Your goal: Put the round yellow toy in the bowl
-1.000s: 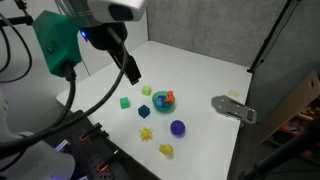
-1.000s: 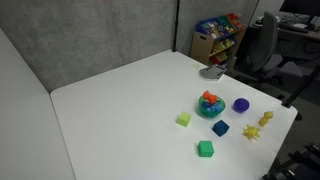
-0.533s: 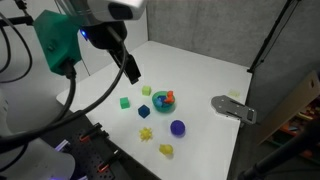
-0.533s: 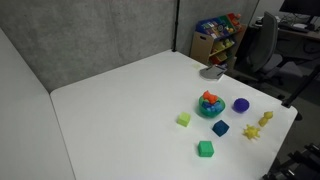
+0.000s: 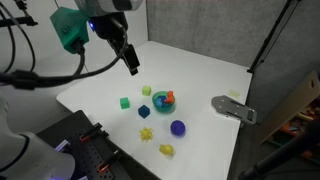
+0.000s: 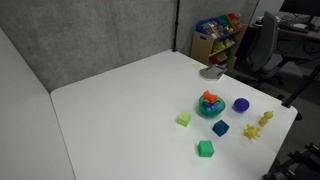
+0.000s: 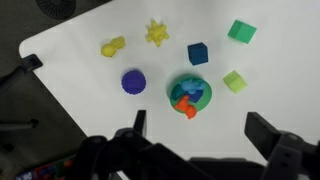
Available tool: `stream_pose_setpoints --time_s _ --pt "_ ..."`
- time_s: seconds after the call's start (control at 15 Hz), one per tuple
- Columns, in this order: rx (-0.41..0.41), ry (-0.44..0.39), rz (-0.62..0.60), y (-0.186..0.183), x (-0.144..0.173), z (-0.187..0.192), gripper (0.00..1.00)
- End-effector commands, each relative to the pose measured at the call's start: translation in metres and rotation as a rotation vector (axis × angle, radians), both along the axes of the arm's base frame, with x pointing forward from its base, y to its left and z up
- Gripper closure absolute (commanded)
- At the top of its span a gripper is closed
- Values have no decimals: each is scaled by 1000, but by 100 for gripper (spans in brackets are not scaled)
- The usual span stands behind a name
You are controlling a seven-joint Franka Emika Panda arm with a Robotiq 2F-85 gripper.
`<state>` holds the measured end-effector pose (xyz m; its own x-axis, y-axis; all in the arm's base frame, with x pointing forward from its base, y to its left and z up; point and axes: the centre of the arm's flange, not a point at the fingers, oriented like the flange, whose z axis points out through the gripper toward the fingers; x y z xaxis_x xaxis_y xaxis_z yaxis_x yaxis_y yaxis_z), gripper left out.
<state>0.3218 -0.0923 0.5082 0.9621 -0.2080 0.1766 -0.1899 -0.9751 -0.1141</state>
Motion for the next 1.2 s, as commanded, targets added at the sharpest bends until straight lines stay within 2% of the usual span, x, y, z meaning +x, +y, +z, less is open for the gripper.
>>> stream_pose_setpoints --time_s 0.0,0.33,0.6,0.8,1.13 --pt "-28 46 -50 15 42 -1 0" --pt "-46 185 -80 26 86 -34 0" --pt "-26 309 -25 22 106 -80 0" --pt "-7 373 83 19 106 -118 0" --pt "-9 407 244 6 99 -173 0"
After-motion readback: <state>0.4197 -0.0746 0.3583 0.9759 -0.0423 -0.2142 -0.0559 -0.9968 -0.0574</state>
